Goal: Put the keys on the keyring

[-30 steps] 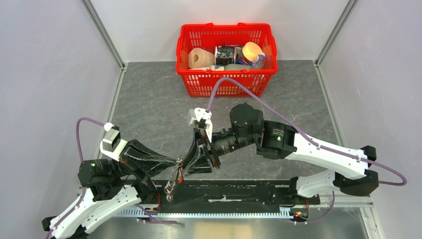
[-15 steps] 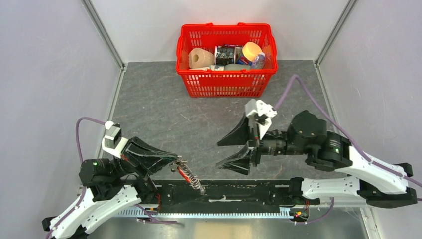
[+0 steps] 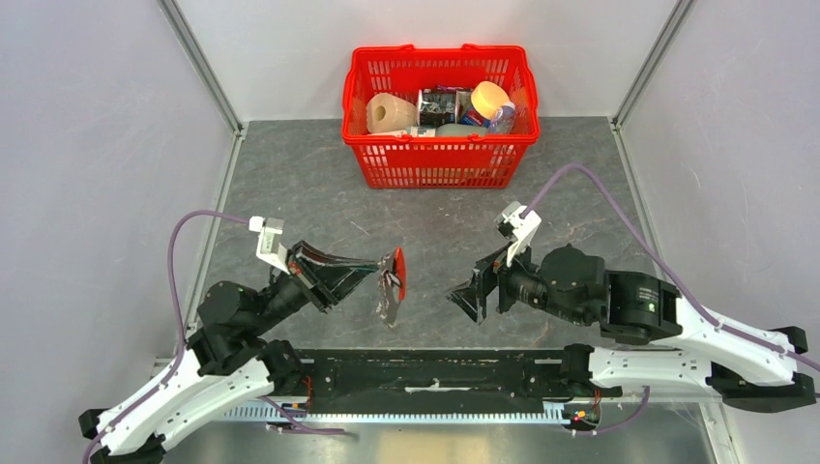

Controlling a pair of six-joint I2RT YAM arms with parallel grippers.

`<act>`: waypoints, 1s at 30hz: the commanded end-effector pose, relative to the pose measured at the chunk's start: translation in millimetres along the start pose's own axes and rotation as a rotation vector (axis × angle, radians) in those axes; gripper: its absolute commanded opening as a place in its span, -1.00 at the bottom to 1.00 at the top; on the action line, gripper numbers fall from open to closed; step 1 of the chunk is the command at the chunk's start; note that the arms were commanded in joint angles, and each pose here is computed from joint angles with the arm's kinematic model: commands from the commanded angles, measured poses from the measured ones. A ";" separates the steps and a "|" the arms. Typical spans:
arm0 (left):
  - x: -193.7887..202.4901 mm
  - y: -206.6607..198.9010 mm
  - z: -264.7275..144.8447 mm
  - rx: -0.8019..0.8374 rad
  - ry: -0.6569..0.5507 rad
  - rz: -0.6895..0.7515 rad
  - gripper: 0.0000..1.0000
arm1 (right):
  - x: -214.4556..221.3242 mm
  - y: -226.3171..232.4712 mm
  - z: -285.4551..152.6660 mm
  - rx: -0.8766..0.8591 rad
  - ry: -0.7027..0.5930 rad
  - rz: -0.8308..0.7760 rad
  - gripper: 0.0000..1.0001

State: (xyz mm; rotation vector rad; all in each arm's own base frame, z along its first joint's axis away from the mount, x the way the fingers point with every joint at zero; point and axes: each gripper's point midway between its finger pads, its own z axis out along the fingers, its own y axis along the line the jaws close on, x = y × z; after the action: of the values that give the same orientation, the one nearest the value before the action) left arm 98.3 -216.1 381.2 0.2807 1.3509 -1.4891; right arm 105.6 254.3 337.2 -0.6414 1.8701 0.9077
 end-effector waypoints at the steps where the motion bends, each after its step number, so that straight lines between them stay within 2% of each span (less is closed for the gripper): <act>1: -3.9 27.2 7.9 -0.111 -0.055 0.027 -0.95 | 20.0 -40.8 0.3 0.208 0.011 0.037 0.94; 14: 43.9 108.6 14.5 -0.388 0.027 0.038 -0.96 | 95.2 -72.2 26.1 0.361 0.166 0.059 0.94; 21: 67.3 146.8 2.3 -0.521 0.046 0.036 -0.96 | 112.2 -87.4 28.6 0.472 0.212 0.081 0.94; 30: 99.2 193.9 -14.4 -0.711 0.122 0.056 -0.96 | 126.8 -87.3 34.8 0.480 0.259 0.088 0.94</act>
State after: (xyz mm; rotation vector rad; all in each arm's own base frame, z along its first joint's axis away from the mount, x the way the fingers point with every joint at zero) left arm 188.9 -225.4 200.1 0.0128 1.8551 -0.9665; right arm 131.2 223.3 187.3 -0.4349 2.2533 0.4200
